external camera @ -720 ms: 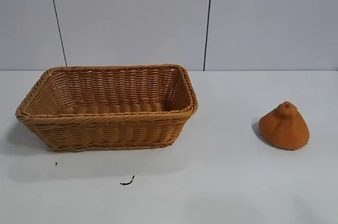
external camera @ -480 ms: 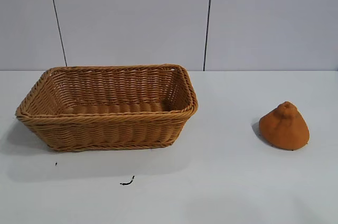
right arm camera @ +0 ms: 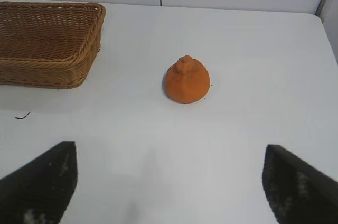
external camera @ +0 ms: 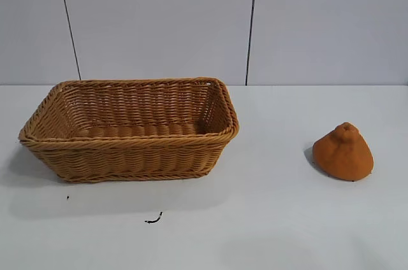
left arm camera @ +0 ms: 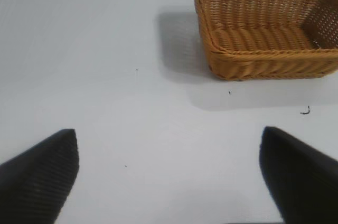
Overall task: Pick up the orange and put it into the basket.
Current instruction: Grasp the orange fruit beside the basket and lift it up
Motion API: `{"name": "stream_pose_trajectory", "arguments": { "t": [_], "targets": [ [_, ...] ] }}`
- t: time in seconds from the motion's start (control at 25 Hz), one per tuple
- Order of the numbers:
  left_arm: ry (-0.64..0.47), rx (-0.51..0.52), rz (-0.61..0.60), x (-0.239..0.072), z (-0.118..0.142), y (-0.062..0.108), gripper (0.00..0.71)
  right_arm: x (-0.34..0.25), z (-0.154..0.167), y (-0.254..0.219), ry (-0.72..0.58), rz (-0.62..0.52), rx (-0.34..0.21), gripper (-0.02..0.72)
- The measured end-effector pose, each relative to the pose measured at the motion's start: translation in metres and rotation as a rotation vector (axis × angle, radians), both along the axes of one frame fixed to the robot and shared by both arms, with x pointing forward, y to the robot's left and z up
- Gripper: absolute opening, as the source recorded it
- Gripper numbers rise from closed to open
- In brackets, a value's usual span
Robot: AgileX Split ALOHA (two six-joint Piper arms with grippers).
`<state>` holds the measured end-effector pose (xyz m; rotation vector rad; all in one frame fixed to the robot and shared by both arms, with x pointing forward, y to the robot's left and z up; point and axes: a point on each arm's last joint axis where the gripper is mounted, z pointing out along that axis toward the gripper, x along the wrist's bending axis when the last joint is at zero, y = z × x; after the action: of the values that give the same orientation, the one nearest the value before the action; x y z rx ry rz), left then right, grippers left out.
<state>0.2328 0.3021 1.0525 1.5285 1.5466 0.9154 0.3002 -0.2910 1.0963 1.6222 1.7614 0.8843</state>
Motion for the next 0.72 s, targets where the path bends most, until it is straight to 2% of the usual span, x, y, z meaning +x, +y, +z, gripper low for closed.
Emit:
{"name": "stream_pose_trajectory", "arguments": {
  "t": [0.16,0.4,0.64,0.72],
  "targets": [
    [0.0,0.0,0.0,0.0,0.0,0.0,0.666,0.058,0.011,0.001,0.168,-0.011,0.009,0.638],
    [0.0,0.0,0.0,0.0,0.0,0.0,0.666,0.167,-0.005,0.003,0.42,-0.01,0.0,0.638],
    [0.0,0.0,0.0,0.0,0.0,0.0,0.666,0.257,-0.03,0.004,0.521,0.01,-0.016,0.638],
    [0.0,0.0,0.0,0.0,0.0,0.0,0.666,0.28,-0.04,0.006,0.541,0.018,-0.004,0.638]
  ]
}}
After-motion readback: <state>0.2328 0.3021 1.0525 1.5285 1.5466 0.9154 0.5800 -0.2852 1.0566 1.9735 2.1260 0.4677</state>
